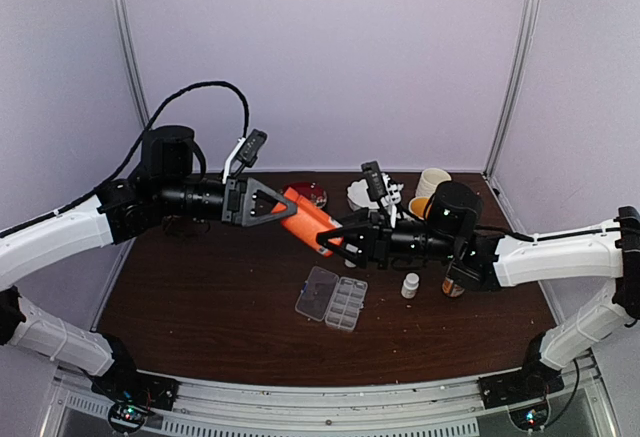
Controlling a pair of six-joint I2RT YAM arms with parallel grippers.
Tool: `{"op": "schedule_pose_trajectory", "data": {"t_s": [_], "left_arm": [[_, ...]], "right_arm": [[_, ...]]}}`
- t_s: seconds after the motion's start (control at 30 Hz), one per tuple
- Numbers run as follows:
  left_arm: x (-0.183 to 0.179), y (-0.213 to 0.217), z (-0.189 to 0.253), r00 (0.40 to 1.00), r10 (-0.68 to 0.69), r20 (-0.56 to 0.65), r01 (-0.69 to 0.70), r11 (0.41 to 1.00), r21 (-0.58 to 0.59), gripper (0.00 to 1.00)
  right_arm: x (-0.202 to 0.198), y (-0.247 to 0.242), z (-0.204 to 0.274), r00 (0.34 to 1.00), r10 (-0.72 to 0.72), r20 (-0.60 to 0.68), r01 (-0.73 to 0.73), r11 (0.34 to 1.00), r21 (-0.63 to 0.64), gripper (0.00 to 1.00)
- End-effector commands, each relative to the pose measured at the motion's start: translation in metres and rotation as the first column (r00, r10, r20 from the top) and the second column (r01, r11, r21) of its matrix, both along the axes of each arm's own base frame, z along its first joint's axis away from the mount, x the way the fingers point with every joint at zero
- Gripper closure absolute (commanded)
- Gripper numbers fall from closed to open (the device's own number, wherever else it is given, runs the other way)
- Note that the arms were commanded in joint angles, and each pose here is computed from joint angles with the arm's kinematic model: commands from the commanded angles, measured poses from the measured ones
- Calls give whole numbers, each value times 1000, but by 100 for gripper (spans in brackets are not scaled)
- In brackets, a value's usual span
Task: Sort the pills into containers
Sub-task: Pass from the right arm to the left
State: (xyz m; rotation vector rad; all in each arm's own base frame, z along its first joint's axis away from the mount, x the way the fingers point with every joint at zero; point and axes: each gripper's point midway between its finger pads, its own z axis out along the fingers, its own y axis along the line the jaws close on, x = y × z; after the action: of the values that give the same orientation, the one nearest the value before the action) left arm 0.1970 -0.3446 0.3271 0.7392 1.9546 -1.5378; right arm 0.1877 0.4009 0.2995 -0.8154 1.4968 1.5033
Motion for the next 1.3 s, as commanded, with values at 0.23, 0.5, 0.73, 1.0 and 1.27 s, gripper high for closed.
{"op": "schedule_pose_trajectory", "data": {"t_s": [0.23, 0.5, 0.73, 1.0, 1.27], "left_arm": [[-6, 2, 27, 998, -11, 65, 16, 997, -81, 32], [-5, 3, 24, 998, -12, 66, 16, 997, -74, 68], [-3, 2, 27, 998, -1, 59, 7, 996, -86, 77], [-8, 3, 49, 996, -12, 86, 27, 984, -174, 79], [-9, 0, 47, 997, -33, 77, 46, 984, -174, 80]], "right_arm": [[-1, -1, 15, 999, 7, 31, -8, 999, 41, 60], [0, -1, 14, 1000, 4, 29, -5, 999, 41, 60], [-2, -5, 17, 999, -3, 47, 0, 998, 66, 9], [-6, -17, 20, 998, -31, 58, 24, 993, 114, 3], [-6, -16, 30, 998, -20, 52, 12, 987, 160, 16]]}}
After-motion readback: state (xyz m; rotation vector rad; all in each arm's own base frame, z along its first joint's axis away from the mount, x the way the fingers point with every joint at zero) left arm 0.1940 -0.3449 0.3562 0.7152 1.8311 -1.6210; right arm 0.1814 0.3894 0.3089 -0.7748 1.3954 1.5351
